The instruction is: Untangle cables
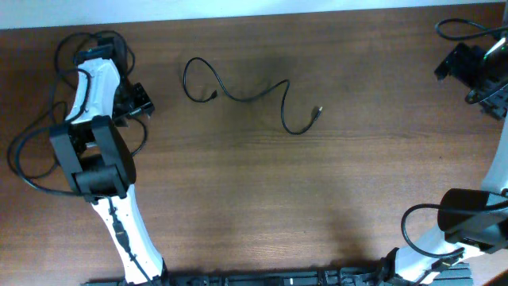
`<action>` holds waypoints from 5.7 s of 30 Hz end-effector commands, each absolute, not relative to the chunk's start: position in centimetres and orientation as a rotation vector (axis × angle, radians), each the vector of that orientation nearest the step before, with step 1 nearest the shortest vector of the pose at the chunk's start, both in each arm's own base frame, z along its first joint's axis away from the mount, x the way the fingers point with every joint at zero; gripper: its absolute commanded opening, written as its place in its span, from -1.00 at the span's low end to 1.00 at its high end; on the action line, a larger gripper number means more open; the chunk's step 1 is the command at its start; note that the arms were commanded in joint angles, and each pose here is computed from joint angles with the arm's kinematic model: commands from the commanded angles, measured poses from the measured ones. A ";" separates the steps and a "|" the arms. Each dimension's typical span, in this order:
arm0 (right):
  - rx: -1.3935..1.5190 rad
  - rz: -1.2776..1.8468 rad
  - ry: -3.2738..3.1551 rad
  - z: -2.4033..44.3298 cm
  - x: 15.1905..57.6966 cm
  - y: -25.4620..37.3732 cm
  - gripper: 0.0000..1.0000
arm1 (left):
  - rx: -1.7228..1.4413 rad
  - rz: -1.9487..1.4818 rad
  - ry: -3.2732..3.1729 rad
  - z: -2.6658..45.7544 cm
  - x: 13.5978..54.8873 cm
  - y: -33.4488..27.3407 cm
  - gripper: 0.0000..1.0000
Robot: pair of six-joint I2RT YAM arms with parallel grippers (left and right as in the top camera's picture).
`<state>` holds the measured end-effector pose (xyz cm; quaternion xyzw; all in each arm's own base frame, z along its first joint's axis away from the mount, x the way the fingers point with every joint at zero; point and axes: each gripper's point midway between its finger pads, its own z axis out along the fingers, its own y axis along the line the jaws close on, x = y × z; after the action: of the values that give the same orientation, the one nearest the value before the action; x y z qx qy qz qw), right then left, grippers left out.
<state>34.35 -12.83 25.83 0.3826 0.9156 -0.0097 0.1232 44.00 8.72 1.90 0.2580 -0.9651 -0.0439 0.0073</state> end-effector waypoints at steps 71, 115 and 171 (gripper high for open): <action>1.123 -0.024 2.672 25.7 34.4 -12.7 0.97 | 1.222 -0.088 -2.579 1.5 33.4 18.7 -1.00; 1.123 -0.024 2.672 25.7 34.4 -12.7 0.97 | -0.168 -0.261 -3.716 18.3 51.0 -23.7 -1.00; 1.123 -0.025 2.671 25.7 34.4 -12.7 0.97 | 0.460 0.748 -3.299 19.7 47.3 -9.4 -1.00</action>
<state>34.35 -12.83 25.82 0.3825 0.9157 -0.0097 0.1232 46.13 -12.08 21.65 0.1164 -0.9490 0.2618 -0.1313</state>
